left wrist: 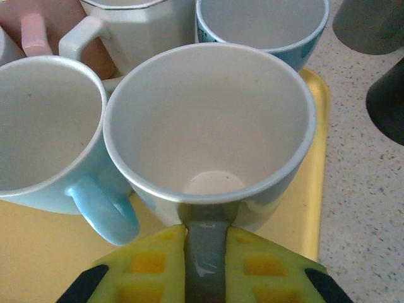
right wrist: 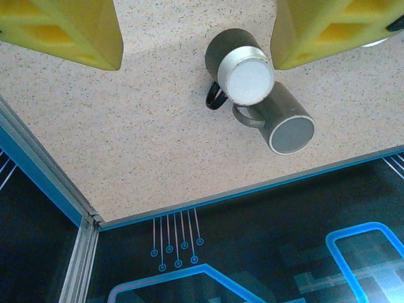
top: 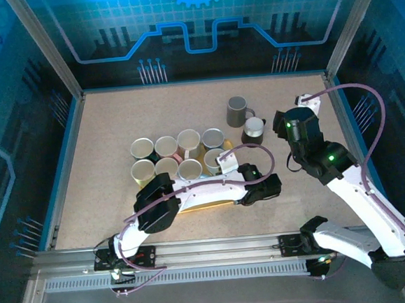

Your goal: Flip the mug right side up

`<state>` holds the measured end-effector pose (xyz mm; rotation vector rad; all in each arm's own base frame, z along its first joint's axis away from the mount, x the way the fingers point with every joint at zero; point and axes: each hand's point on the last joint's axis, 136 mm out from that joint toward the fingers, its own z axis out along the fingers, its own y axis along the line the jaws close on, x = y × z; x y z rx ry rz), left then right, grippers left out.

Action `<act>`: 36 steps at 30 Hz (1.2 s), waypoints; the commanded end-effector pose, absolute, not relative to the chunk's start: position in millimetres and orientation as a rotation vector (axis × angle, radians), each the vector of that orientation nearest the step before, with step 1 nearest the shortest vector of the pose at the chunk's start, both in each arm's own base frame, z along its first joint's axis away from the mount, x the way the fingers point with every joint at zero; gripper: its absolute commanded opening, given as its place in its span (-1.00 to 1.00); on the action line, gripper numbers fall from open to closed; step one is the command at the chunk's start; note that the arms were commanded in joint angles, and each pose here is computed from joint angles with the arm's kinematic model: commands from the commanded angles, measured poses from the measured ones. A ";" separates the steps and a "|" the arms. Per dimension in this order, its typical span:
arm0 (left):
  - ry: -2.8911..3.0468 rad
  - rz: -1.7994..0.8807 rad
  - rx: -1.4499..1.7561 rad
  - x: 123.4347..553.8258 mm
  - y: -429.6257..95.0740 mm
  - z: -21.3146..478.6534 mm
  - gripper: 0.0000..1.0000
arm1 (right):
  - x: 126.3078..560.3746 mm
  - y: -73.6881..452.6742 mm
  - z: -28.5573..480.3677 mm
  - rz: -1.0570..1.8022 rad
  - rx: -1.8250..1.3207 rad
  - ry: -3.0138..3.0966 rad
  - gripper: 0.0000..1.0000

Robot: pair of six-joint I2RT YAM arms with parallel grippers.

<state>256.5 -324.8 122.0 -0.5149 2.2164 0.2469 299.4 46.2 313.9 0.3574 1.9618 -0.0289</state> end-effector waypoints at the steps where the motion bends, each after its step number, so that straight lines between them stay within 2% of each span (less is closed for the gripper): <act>1: 2.131 0.301 -0.506 266.9 -316.3 130.8 -1.00 | 298.7 45.4 315.1 0.005 0.364 1.943 0.30; 10: 2.117 0.345 -0.463 272.9 -320.4 109.7 -1.00 | 297.3 48.7 317.1 0.036 0.334 1.921 0.31; 16: 2.127 0.339 -0.450 275.6 -324.1 102.7 -0.78 | 298.0 56.0 317.3 0.083 0.303 1.915 0.31; 27: 2.147 0.402 -0.484 275.1 -308.6 91.0 -0.55 | 299.0 58.3 316.2 0.095 0.291 1.917 0.32; 30: 2.150 0.419 -0.490 272.6 -305.1 90.2 -0.38 | 298.8 59.0 315.2 0.100 0.289 1.919 0.32; 36: 2.146 0.406 -0.496 271.2 -304.6 97.6 -0.32 | 298.5 58.8 317.8 0.100 0.285 1.915 0.33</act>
